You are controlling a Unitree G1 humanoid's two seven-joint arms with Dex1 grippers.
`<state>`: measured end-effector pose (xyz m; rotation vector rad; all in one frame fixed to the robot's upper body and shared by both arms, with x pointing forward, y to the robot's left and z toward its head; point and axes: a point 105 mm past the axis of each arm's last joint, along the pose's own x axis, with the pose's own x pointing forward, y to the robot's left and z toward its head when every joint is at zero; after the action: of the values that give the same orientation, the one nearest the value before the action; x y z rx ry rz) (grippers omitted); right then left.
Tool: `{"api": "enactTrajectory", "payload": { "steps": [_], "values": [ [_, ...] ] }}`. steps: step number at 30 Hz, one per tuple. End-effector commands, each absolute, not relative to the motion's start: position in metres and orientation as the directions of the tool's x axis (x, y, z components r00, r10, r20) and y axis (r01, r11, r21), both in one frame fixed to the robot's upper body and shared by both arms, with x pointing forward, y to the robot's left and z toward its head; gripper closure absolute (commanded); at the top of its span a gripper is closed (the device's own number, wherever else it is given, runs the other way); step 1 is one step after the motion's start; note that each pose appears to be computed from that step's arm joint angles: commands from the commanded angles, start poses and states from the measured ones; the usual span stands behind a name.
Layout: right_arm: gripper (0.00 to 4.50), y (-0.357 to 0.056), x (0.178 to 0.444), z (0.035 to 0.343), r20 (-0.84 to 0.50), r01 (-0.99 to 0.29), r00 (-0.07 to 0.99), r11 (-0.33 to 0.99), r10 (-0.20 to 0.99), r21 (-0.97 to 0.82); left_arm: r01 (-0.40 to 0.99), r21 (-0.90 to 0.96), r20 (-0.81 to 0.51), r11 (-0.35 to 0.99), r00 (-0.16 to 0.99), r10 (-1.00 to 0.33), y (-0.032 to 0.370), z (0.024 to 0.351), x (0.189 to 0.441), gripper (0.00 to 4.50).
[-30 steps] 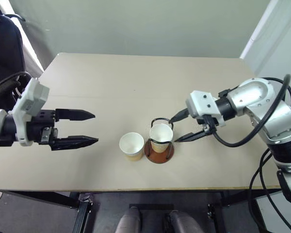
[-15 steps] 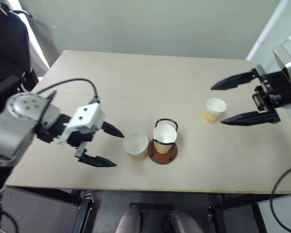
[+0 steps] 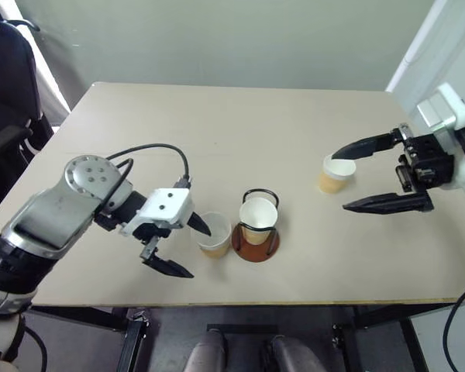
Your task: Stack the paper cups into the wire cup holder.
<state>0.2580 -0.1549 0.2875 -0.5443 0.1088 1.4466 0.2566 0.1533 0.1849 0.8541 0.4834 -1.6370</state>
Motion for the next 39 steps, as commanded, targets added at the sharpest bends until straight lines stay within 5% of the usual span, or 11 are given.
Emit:
{"api": "enactTrajectory", "payload": {
  "steps": [1,4,15,21,30,39],
  "values": [
    [0.03,-0.158,0.252,0.299,-0.378,-0.937,0.177,0.039,0.909,-0.346,0.942,0.154,-0.774,-0.300,-0.073,-0.629,0.154,0.188,0.257,0.00],
    [0.00,-0.158,0.252,0.299,-0.377,-0.937,0.181,0.042,0.908,-0.347,0.933,0.163,-0.775,-0.321,-0.080,-0.626,0.151,0.182,0.259,0.62],
    [0.00,-0.157,0.252,0.299,-0.383,-0.933,0.191,0.045,0.904,-0.358,0.909,0.232,-0.780,-0.346,-0.038,-0.624,0.147,0.170,0.273,4.47],
    [0.00,-0.157,0.252,0.299,-0.384,-0.932,0.193,0.047,0.903,-0.360,0.909,0.266,-0.744,-0.320,-0.017,-0.667,0.145,0.185,0.277,4.47],
    [0.00,-0.163,0.250,0.310,-0.361,-0.923,0.208,0.061,0.909,-0.380,0.871,0.456,-0.596,-0.185,0.144,-0.790,0.146,0.291,0.293,4.47],
    [0.00,-0.164,0.250,0.308,-0.364,-0.919,0.222,0.068,0.904,-0.390,0.803,0.503,-0.533,-0.318,-0.001,-0.846,0.100,0.323,0.288,4.47]
  ]
}}
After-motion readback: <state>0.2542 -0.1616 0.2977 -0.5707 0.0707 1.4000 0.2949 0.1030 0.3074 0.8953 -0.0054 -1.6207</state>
